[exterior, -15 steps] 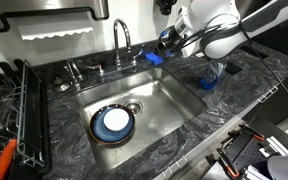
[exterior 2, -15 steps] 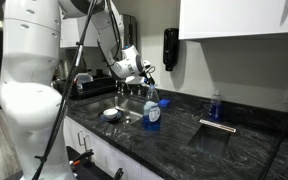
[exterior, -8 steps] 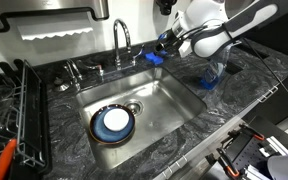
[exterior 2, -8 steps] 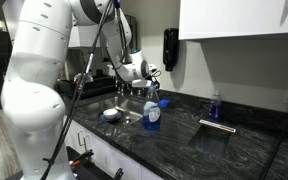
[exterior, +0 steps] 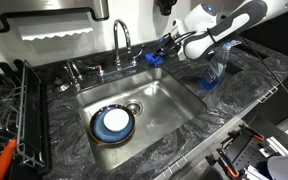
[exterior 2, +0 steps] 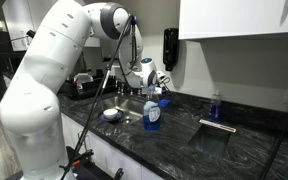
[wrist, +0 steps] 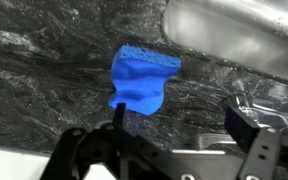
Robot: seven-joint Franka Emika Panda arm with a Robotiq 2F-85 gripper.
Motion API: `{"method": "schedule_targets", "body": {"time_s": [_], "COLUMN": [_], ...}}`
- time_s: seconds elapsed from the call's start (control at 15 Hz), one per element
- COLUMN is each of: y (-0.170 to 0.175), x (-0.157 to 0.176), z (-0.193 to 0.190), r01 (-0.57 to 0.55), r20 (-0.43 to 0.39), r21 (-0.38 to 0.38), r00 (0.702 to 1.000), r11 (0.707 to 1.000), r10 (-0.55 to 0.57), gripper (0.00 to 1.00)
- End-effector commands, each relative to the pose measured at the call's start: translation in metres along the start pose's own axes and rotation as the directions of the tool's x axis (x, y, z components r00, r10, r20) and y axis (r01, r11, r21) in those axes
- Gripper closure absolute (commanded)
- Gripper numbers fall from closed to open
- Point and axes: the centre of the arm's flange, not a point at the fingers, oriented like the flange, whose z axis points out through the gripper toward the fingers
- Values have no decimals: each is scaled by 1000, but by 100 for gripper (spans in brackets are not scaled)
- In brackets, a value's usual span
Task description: Move the left bottle and the blue sponge closer to you, respectively
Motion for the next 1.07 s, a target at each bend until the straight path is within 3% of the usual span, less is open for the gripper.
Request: {"method": "schedule_targets", "body": {"time_s": [0.0, 0.4, 1.0], "y": [12, 7, -15], "x": [19, 32, 21], "z": [19, 32, 62], "r01": [80, 95, 105], "r20": [-33, 11, 115], "r21": [8, -4, -17], "r00": [996, 995, 988], "r11": [997, 996, 994], "r10": [-80, -95, -103], "gripper": [0, 0, 0]}}
